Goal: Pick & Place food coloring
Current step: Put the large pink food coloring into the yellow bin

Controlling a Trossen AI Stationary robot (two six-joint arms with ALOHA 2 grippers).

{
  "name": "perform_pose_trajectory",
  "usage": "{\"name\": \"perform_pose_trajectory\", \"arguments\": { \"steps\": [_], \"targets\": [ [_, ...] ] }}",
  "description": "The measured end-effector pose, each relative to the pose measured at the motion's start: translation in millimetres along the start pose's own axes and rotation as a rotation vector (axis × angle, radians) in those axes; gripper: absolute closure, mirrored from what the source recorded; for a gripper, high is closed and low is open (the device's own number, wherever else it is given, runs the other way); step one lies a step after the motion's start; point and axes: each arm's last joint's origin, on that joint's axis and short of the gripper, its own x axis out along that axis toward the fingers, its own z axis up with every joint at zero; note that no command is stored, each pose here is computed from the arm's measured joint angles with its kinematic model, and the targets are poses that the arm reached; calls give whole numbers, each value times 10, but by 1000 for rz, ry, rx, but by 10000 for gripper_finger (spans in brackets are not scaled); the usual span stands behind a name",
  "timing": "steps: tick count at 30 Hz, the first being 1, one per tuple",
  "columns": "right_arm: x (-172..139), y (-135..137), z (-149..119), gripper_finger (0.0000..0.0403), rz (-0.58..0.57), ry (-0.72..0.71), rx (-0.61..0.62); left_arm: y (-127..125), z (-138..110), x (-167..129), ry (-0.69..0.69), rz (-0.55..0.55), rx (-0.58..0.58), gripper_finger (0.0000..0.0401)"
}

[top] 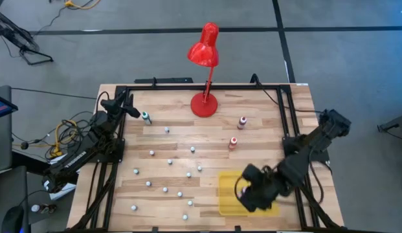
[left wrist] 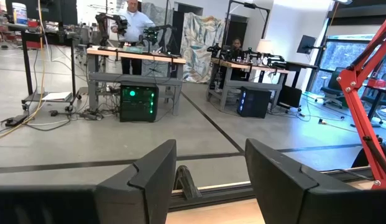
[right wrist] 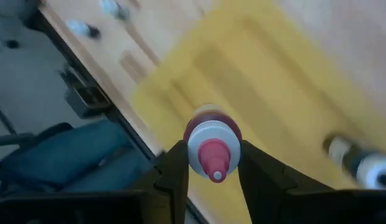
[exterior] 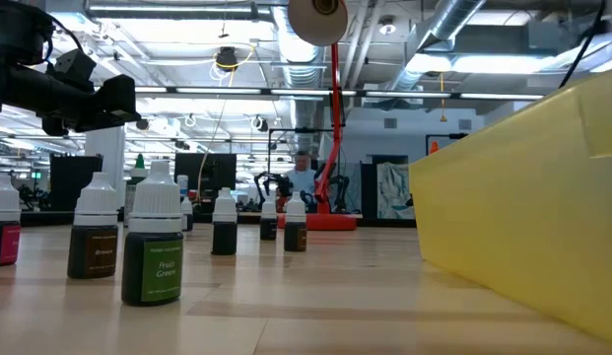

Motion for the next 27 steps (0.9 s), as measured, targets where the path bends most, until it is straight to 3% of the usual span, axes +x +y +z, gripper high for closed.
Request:
{"name": "perform_pose_trajectory", "arguments": {
  "steps": [7,13,27],
  "targets": [
    [206,88,-540,293,-86,65,123,0,0,0,0,0,0,217],
    [304,-14,-893,293,-265,97,243,0,0,0,0,0,0,217],
    [541,-41,-1022,291,-383,38,303,0,0,0,0,0,0,217]
  ]
}}
